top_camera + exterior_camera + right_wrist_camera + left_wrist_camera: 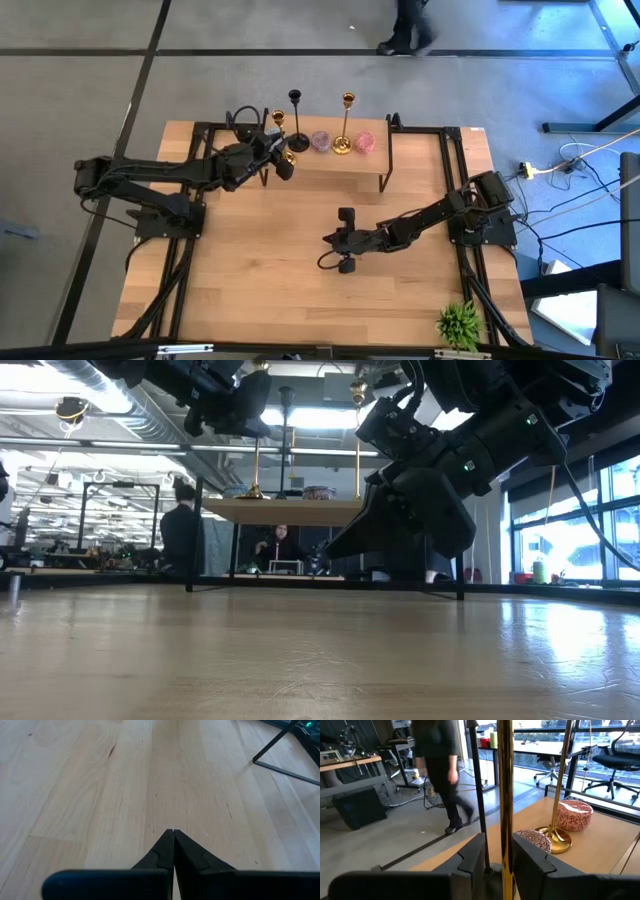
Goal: Pick & Place candle stick holders
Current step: Put the gold candle holder on the shelf
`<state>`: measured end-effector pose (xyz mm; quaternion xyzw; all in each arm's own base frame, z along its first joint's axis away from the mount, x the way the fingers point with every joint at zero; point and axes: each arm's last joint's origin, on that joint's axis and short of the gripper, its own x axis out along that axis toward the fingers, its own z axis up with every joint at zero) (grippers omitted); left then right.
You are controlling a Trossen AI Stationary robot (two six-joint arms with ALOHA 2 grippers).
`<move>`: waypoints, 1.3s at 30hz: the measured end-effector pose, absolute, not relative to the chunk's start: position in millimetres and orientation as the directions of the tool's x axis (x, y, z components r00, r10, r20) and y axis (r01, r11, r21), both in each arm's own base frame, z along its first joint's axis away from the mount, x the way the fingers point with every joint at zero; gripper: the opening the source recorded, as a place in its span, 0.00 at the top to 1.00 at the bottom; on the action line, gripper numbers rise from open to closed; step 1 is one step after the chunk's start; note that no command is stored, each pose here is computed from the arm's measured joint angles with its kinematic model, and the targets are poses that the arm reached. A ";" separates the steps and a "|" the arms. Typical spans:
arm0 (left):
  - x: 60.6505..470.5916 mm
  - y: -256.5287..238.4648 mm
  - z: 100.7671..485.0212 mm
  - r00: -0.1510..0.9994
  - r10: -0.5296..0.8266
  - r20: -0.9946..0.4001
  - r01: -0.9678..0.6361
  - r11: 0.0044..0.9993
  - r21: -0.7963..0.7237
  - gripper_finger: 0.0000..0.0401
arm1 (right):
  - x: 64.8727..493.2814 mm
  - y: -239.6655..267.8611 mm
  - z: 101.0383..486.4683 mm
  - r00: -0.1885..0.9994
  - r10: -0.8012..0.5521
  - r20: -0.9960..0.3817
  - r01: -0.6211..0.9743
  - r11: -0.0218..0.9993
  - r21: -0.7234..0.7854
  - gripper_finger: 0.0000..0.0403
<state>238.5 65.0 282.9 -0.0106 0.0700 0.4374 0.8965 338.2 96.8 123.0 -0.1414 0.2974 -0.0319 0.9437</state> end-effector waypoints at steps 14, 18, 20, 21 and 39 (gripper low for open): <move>227.3 52.5 295.9 0.605 0.790 -0.099 -0.789 0.612 0.058 0.78 | 338.2 96.9 123.0 0.821 -0.141 -0.553 -0.024 0.959 -0.281 0.98; 217.8 47.4 302.4 0.619 0.780 -0.096 -0.779 0.625 0.050 0.78 | 338.2 96.9 123.0 0.822 -0.141 -0.552 -0.024 0.959 -0.281 0.98; 212.9 44.2 305.1 0.628 0.772 -0.098 -0.773 0.634 0.035 0.78 | 338.3 97.0 123.2 0.823 -0.141 -0.551 -0.024 0.960 -0.281 0.98; 210.9 42.9 305.2 0.631 0.769 -0.106 -0.771 0.637 0.032 0.78 | 338.3 97.0 123.2 0.823 -0.141 -0.550 -0.023 0.960 -0.280 0.98; 211.1 21.0 267.3 0.652 0.642 -0.403 -0.667 0.739 0.097 0.83 | 338.7 97.2 123.7 0.827 -0.135 -0.546 -0.023 0.962 -0.273 0.98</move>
